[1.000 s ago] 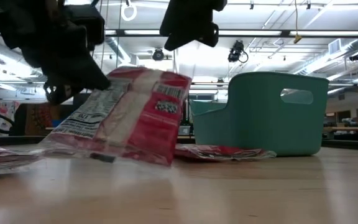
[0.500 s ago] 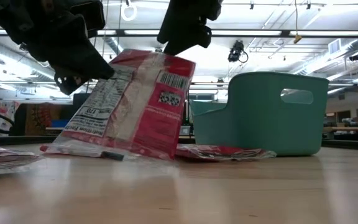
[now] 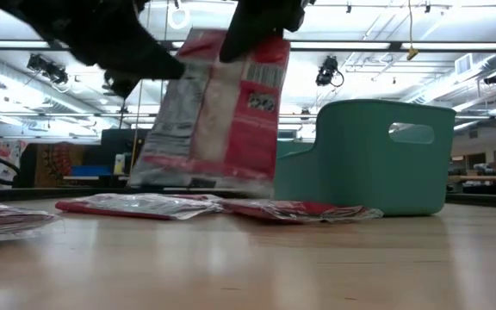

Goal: Sort popcorn bags into baskets
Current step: Put the red popcorn pack into the green bin

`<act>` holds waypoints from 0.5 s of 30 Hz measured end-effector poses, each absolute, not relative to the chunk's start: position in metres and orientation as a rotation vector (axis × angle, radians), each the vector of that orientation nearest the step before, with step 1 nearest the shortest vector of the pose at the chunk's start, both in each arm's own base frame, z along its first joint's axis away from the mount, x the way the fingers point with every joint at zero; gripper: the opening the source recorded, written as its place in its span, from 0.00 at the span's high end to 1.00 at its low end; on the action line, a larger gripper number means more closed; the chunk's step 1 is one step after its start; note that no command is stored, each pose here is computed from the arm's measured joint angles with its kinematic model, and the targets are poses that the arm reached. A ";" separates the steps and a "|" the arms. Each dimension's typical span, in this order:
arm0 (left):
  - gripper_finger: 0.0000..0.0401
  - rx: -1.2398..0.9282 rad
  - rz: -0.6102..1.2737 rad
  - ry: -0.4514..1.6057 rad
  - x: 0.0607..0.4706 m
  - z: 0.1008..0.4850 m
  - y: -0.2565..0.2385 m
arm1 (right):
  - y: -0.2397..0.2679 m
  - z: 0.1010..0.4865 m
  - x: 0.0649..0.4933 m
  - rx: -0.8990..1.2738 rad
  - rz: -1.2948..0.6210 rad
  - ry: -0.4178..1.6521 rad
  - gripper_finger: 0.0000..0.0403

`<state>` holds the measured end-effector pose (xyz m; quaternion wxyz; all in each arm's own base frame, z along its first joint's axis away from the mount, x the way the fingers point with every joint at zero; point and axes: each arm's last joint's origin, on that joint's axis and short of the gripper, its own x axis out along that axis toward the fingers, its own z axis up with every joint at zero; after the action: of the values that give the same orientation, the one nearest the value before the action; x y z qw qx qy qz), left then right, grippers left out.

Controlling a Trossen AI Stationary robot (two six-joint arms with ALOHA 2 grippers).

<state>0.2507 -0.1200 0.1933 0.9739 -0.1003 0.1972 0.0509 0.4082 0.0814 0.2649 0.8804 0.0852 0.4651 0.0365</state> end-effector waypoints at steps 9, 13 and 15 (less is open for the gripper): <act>0.98 -0.200 0.129 0.373 0.258 0.203 -0.117 | 0.082 0.265 0.408 0.196 0.086 0.976 0.81; 0.94 -0.270 0.137 0.378 0.258 0.202 -0.117 | 0.081 0.266 0.405 0.196 0.085 0.999 0.90; 0.89 -0.324 0.149 0.388 0.258 0.202 -0.116 | 0.080 0.267 0.402 0.190 0.076 1.042 0.90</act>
<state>0.2580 -0.1160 0.2017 0.9655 -0.1600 0.1918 0.0738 0.4017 0.0805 0.2670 0.8622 0.0905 0.4971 0.0364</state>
